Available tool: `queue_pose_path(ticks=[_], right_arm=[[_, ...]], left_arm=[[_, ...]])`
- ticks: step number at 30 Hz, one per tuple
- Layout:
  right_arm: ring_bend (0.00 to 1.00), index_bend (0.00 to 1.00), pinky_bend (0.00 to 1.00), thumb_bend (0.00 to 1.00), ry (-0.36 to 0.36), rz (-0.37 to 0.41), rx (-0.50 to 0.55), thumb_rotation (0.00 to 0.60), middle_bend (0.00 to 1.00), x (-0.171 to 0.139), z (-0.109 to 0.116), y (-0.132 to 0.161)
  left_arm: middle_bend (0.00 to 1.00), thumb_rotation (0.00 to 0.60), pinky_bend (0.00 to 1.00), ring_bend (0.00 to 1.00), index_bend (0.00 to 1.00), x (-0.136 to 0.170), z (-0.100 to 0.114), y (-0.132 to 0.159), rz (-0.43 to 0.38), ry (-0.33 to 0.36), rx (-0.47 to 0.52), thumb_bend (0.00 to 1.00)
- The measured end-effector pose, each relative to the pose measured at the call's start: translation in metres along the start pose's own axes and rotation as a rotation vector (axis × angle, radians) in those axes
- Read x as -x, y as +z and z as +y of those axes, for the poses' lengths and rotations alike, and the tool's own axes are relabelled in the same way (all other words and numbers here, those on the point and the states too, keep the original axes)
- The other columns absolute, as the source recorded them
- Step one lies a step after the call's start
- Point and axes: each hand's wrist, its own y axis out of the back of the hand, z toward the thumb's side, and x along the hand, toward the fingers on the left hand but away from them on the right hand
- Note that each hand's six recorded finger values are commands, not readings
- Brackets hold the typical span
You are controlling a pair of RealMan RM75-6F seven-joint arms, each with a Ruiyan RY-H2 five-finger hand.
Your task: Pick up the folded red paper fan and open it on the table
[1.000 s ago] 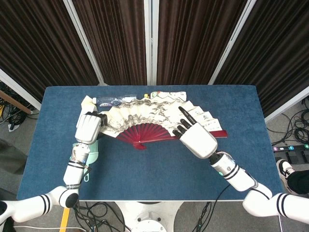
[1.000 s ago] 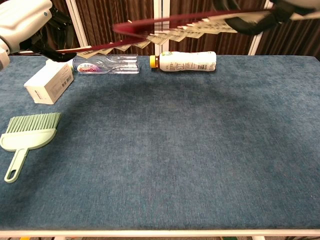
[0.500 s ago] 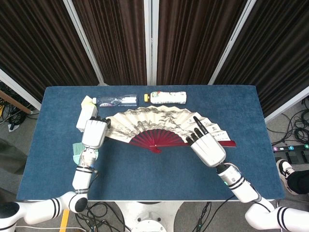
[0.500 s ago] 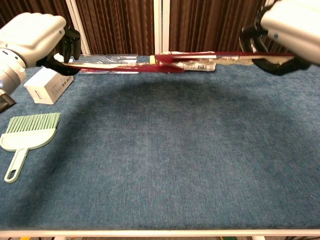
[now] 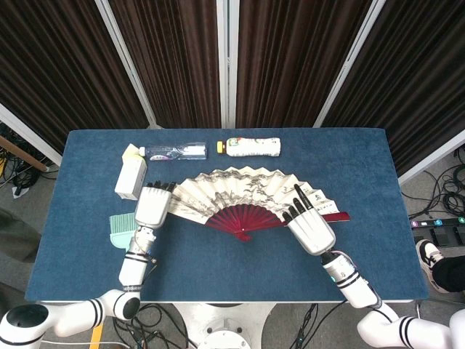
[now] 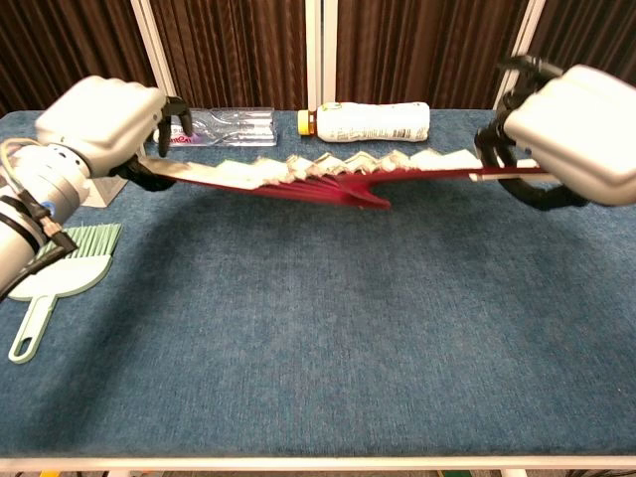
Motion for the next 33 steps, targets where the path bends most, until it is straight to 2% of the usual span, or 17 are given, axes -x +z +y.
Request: queue_pose_path(ticks=[1,3,5,6,8,10,12,18,21,24,27,33], right_arm=[[0.16,0.36,0.00,0.59,0.015,-0.007,0.000,0.600,0.41,-0.001,-0.003,0.000],[0.09,0.21,0.00,0.46,0.055,-0.024,0.006,0.600,0.32,-0.002,-0.010,-0.001],[0.01,0.05,0.00,0.17,0.089,-0.041,0.021,0.600,0.20,-0.004,-0.016,-0.002],[0.00,0.02,0.00,0.07,0.111,-0.056,0.037,0.600,0.16,-0.005,-0.019,-0.002],[0.00,0.00,0.00,0.00,0.145,-0.080,0.069,0.600,0.08,-0.006,-0.022,-0.003],[0.00,0.00,0.00,0.00,0.188,-0.106,0.105,0.600,0.02,-0.008,-0.027,-0.004],[0.00,0.00,0.00,0.00,0.232,-0.128,0.131,0.600,0.00,-0.010,-0.031,-0.005],[0.00,0.00,0.00,0.00,0.338,-0.157,0.178,0.600,0.00,-0.017,-0.034,-0.009],[0.00,0.00,0.00,0.00,0.362,-0.159,0.197,0.600,0.00,-0.019,-0.032,-0.014],[0.00,0.00,0.00,0.00,0.361,-0.169,0.226,0.600,0.00,-0.021,-0.026,-0.024],[0.00,0.00,0.00,0.00,0.339,-0.191,0.283,0.600,0.06,-0.023,-0.019,-0.034],[0.00,0.00,0.00,0.08,0.261,-0.280,0.417,0.600,0.14,-0.043,-0.006,-0.072]], left_arm=[[0.38,0.600,0.44,0.29,0.20,0.000,-0.002,0.001,-0.003,-0.009,0.001,0.15],[0.28,0.600,0.36,0.18,0.15,0.000,-0.005,0.003,-0.008,-0.021,0.001,0.07],[0.18,0.600,0.29,0.10,0.11,0.000,-0.007,0.005,-0.019,-0.033,0.002,0.01],[0.15,0.600,0.27,0.08,0.10,0.001,-0.008,0.006,-0.025,-0.038,0.004,0.00],[0.08,0.600,0.22,0.03,0.08,0.002,-0.009,0.009,-0.036,-0.047,0.014,0.00],[0.03,0.600,0.20,0.00,0.06,0.002,-0.008,0.010,-0.042,-0.049,0.025,0.00],[0.01,0.600,0.18,0.00,0.05,0.002,-0.007,0.010,-0.044,-0.052,0.033,0.00],[0.00,0.600,0.14,0.00,0.04,0.004,-0.004,0.009,-0.052,-0.066,0.046,0.00],[0.00,0.600,0.13,0.00,0.03,0.005,0.000,0.008,-0.057,-0.073,0.059,0.00],[0.00,0.600,0.13,0.00,0.04,0.006,0.007,0.002,-0.055,-0.079,0.098,0.00],[0.00,0.600,0.13,0.00,0.04,0.007,0.017,-0.015,-0.036,-0.076,0.139,0.00],[0.00,0.600,0.13,0.00,0.06,0.014,0.039,-0.070,0.046,-0.052,0.212,0.00]])
